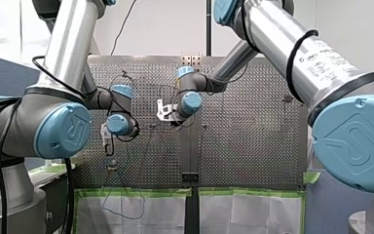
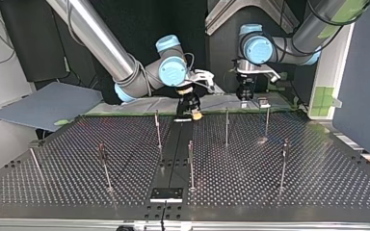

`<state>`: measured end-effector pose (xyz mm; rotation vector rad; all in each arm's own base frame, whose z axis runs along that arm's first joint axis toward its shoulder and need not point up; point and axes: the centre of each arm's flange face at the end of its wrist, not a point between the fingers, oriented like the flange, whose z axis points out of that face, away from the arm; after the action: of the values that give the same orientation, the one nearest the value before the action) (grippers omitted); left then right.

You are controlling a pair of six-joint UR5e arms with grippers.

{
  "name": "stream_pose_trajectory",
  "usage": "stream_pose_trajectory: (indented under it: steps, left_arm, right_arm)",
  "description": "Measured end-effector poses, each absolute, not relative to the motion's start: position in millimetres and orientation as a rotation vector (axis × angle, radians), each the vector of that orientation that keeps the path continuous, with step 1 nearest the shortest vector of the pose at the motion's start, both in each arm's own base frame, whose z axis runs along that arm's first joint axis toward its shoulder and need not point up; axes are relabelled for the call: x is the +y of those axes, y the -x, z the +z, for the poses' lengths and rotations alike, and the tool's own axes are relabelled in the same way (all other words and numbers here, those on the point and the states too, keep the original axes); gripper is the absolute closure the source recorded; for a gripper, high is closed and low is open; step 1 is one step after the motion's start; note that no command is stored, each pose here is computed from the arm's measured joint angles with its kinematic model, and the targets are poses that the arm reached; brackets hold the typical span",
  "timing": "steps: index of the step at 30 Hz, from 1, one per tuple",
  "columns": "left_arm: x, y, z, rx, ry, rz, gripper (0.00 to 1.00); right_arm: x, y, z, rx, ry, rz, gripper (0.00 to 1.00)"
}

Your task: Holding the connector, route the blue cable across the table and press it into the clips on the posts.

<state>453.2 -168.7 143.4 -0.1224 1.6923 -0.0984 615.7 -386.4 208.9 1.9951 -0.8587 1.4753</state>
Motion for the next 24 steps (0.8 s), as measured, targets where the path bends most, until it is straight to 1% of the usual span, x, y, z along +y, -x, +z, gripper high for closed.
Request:
stream_pose_trajectory:
  steps: [9,19,24]
  left_arm:
    - [-170.7,-467.3,152.4,1.654,0.12,-0.146,1.0]
    - [-170.9,-482.3,133.3,1.677,0.122,-0.158,1.0]
    - [-170.8,-496.8,134.7,1.658,0.127,-0.156,1.0]
  right_arm:
    - [-392.6,-613.9,205.4,-0.861,-1.99,1.481,1.0]
    - [-402.9,-610.1,187.2,-0.872,-2.005,1.466,1.0]
    - [-406.1,-608.3,187.0,-0.876,-2.002,1.464,1.0]
